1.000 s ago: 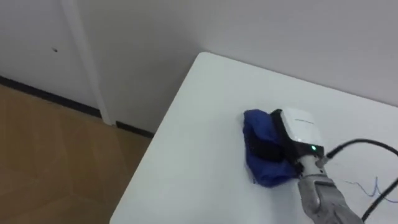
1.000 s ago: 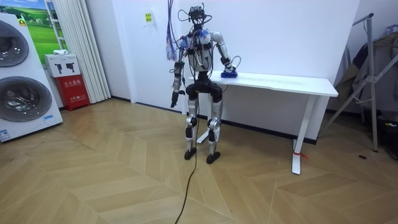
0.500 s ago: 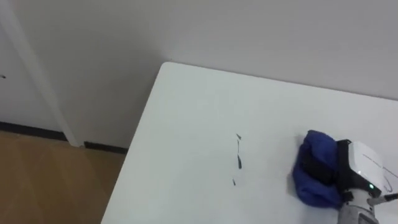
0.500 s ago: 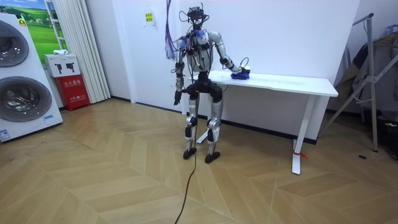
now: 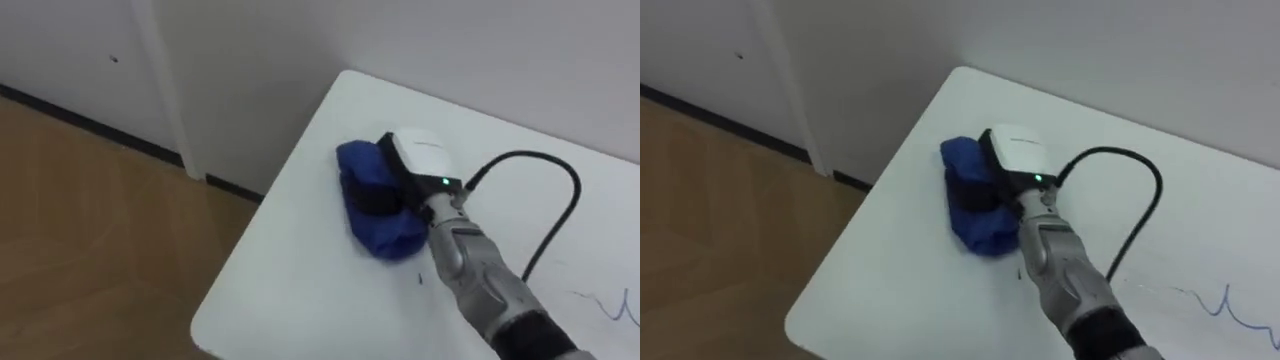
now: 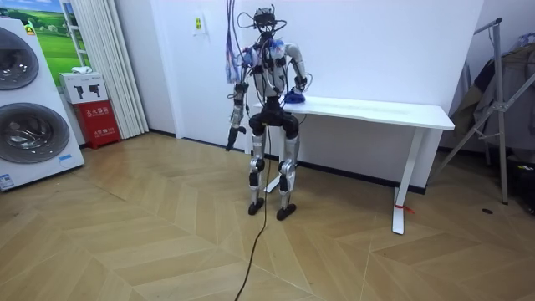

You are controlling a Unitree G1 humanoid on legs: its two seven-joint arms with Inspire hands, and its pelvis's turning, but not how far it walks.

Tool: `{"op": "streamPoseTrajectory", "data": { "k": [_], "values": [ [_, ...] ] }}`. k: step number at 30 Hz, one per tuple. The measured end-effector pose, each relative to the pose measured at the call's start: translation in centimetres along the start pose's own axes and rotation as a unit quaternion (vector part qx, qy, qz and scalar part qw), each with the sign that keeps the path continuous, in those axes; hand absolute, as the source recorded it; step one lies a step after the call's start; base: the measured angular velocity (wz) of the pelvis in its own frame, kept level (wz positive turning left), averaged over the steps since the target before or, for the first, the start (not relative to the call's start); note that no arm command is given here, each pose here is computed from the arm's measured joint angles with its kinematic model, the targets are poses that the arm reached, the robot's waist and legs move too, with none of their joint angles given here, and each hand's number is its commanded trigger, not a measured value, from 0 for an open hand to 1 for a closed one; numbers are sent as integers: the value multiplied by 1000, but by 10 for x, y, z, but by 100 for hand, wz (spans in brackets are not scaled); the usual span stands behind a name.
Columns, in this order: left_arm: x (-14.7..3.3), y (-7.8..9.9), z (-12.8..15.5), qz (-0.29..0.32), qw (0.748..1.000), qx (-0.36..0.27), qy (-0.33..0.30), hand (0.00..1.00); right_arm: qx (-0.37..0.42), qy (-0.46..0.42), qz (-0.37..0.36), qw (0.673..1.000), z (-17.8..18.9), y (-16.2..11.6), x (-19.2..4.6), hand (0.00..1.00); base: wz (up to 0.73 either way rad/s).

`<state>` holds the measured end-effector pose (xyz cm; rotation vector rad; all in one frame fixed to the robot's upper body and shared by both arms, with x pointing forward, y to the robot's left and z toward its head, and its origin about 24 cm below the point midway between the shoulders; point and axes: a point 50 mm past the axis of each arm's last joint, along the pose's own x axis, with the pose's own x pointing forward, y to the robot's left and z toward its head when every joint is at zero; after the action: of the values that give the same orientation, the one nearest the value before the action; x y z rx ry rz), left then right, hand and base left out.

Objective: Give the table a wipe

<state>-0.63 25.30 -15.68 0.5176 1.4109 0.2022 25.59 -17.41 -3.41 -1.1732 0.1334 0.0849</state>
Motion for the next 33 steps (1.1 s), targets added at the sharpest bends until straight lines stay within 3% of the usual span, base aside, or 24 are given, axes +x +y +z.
{"op": "streamPoseTrajectory", "data": {
  "k": [4,6,11,17,22,24,27,29,33],
  "values": [
    [0,6,-5,11,1000,-12,7,0,49,85,-23,995,-43,13,-37,100,3],
    [2,8,2,13,1000,-14,-4,0,60,103,-35,992,-50,13,-42,100,-11],
    [4,1,34,11,999,-22,-41,0,67,100,-8,993,-31,15,-22,100,-26],
    [0,-17,41,-7,999,16,-49,0,30,11,30,999,20,11,4,100,-24],
    [-2,-24,34,-22,999,13,-39,0,31,6,17,999,12,19,-5,100,-1],
    [-1,-18,31,-18,999,3,-34,0,41,15,-1,999,2,22,-14,100,-5],
    [4,5,26,16,999,-21,-29,0,46,69,-55,995,-33,23,-37,100,-46],
    [8,30,17,52,998,-41,-19,0,28,130,-93,987,-67,19,-59,100,-39],
    [9,50,23,87,995,-35,-41,0,22,230,-119,966,-103,19,-85,100,-26]
  ]
}}
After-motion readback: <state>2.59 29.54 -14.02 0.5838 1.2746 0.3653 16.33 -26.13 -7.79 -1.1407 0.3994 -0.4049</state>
